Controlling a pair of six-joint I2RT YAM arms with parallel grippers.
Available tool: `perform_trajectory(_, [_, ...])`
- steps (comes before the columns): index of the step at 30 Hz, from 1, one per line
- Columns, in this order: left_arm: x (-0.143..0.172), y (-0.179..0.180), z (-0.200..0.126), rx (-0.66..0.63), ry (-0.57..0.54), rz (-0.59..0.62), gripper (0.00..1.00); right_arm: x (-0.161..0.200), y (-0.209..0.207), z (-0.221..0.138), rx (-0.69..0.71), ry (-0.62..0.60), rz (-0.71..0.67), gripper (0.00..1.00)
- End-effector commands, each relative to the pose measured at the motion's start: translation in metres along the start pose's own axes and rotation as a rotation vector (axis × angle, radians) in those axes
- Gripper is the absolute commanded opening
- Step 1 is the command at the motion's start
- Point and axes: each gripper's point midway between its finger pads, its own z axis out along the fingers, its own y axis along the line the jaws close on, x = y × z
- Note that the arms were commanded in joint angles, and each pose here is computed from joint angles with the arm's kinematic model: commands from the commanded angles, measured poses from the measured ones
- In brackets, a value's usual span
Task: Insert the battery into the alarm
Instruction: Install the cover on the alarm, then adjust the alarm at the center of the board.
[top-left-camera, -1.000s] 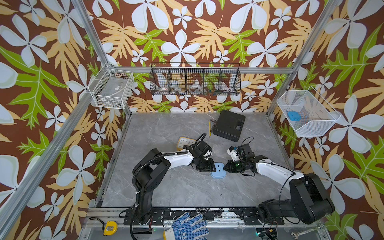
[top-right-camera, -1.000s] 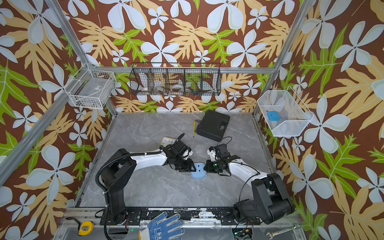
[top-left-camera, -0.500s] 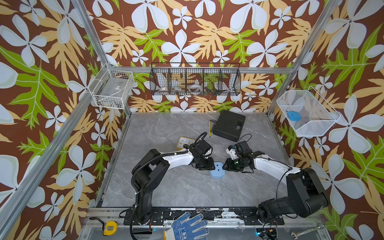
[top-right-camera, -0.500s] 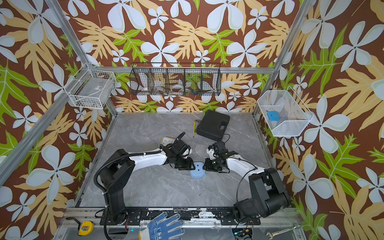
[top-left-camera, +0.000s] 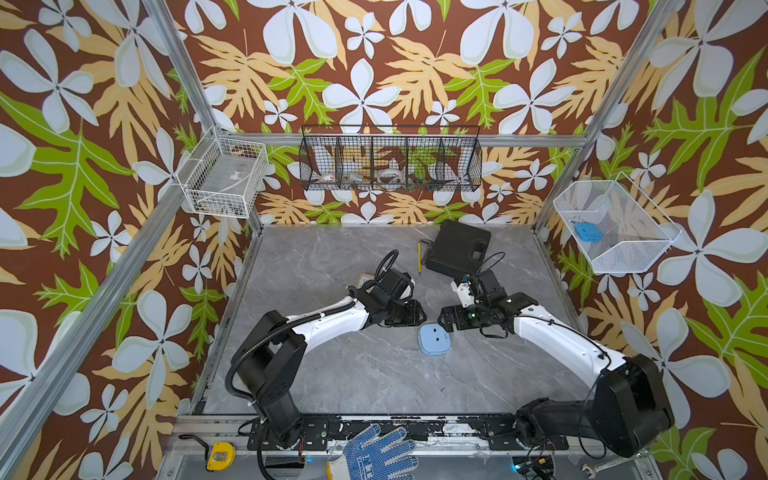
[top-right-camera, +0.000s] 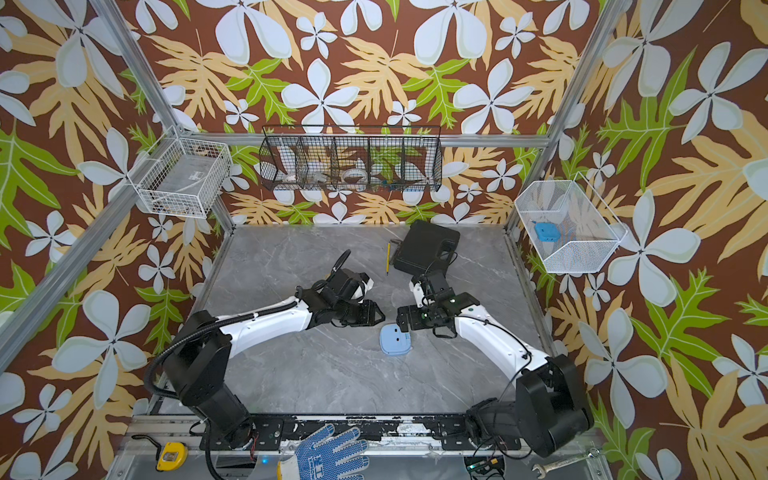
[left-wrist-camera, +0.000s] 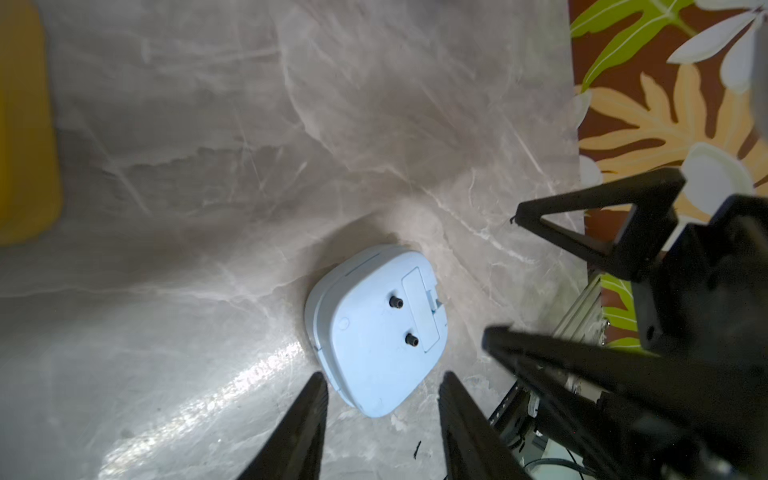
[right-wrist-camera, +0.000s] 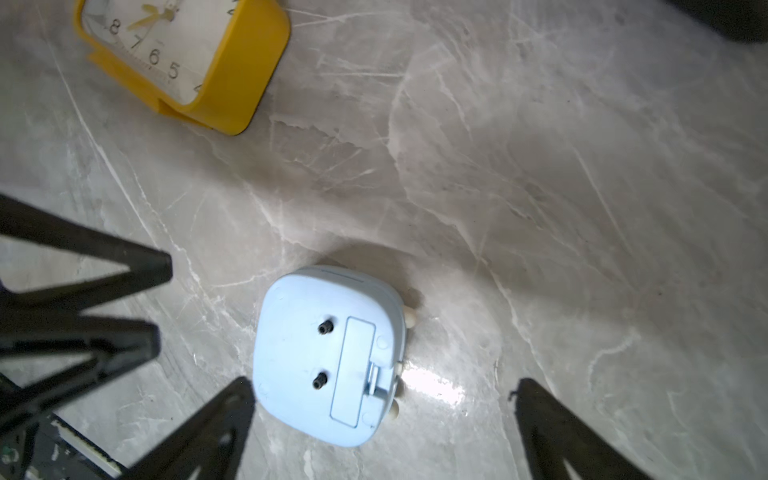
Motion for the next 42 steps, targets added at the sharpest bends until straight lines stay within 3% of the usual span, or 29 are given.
perform_trajectory(1, [-0.021,0.002,-0.015,0.000,-0.116,-0.002,0.46,0.012,-0.005,0.000,0.082,0.006,0.069,0.99])
perform_trajectory(5, [-0.027,0.005,-0.029,0.007,-0.172,0.000,0.47,0.020,0.019,0.007,0.096,0.007,0.045,0.99])
perform_trajectory(13, [-0.030,0.001,-0.049,0.037,-0.244,0.013,0.47,0.029,0.020,0.032,0.161,0.071,0.069,0.99])
perform_trajectory(23, [-0.023,0.009,-0.047,0.039,-0.249,0.007,0.47,0.026,0.033,0.048,0.144,0.102,0.059,0.99])
perform_trajectory(29, [-0.024,0.013,-0.048,0.045,-0.281,-0.047,0.53,0.035,0.031,0.060,0.192,0.168,0.038,0.99])
perform_trajectory(42, [-0.017,0.019,-0.038,0.139,-0.251,-0.203,0.55,0.046,0.032,0.068,0.210,0.215,0.014,0.99])
